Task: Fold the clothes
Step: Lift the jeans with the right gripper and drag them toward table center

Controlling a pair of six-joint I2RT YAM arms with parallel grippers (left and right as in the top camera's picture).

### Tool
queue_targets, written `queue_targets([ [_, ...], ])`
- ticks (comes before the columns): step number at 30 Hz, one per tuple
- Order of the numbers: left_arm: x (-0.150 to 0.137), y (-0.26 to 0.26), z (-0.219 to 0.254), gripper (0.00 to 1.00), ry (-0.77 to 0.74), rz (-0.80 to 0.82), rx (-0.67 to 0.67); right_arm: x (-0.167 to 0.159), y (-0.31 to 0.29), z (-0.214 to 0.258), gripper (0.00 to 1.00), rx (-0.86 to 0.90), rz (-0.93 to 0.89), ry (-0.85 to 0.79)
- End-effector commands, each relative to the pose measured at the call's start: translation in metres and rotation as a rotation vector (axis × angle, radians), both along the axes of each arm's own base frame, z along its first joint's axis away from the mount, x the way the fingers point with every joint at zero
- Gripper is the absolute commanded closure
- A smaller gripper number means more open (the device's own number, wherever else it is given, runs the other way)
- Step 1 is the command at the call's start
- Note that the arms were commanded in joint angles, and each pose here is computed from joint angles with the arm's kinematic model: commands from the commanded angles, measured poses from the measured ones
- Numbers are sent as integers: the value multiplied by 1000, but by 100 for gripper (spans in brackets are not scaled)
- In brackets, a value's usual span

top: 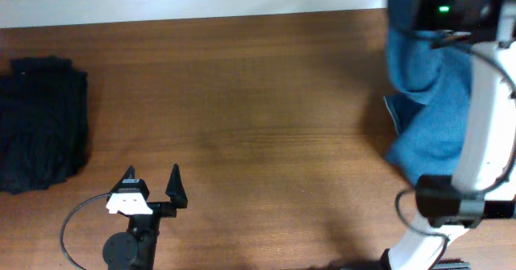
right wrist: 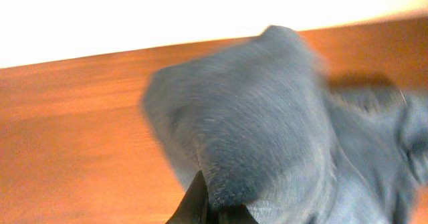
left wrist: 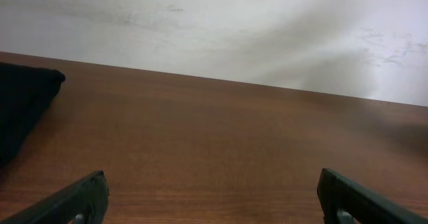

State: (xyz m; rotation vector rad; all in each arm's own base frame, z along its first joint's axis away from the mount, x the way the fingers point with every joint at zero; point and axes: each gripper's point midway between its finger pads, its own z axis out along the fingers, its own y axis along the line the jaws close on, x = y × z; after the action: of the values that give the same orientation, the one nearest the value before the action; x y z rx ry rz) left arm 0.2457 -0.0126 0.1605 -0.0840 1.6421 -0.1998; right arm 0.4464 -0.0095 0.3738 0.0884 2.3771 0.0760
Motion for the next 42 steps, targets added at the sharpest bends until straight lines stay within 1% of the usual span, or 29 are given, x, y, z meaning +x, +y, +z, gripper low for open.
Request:
queue_targets([
  [1,0,1,-2,1,-2,5,14,-22,87,34,96,71,223,-85],
  [5,0,1,-2,1,-2,5,14,-35,162,26,96,84,386,-60],
  [7,0,1,-2,1,-2,5,14,-37,183,17,96,94,383,-34],
  [12,0,1,-2,0,-2,5,14,-27,220,-12,96,107,338,27],
  [18,0,1,-2,1,-2,5,14,-14,272,-56,96,107,417,91],
  [22,0,1,-2,1,-2,5,14,-8,295,-84,96,95,449,132],
  [25,0,1,-2,1,-2,5,14,-8,304,-93,95,89,462,144],
  [26,0,1,-2,1,-2,5,14,-8,305,-93,89,90,463,142],
  [27,0,1,-2,0,-2,5,14,-7,305,-93,78,91,463,140],
  [29,0,1,-2,1,-2,5,14,-7,305,-87,66,96,465,124],
  [30,0,1,-2,0,-2,5,14,-7,305,-85,50,98,466,118],
  [32,0,1,-2,1,-2,5,14,-9,304,-79,21,95,474,104],
  [33,0,1,-2,1,-2,5,14,-9,304,-78,16,93,479,101],
  [35,0,1,-2,1,-2,5,14,-11,302,-74,12,62,515,84],
  [36,0,1,-2,1,-2,5,14,-11,298,-70,8,52,510,77],
  [39,0,1,-2,1,-2,5,14,-10,275,-55,8,29,448,50],
  [42,0,1,-2,1,-2,5,14,-11,235,-32,7,43,338,29],
])
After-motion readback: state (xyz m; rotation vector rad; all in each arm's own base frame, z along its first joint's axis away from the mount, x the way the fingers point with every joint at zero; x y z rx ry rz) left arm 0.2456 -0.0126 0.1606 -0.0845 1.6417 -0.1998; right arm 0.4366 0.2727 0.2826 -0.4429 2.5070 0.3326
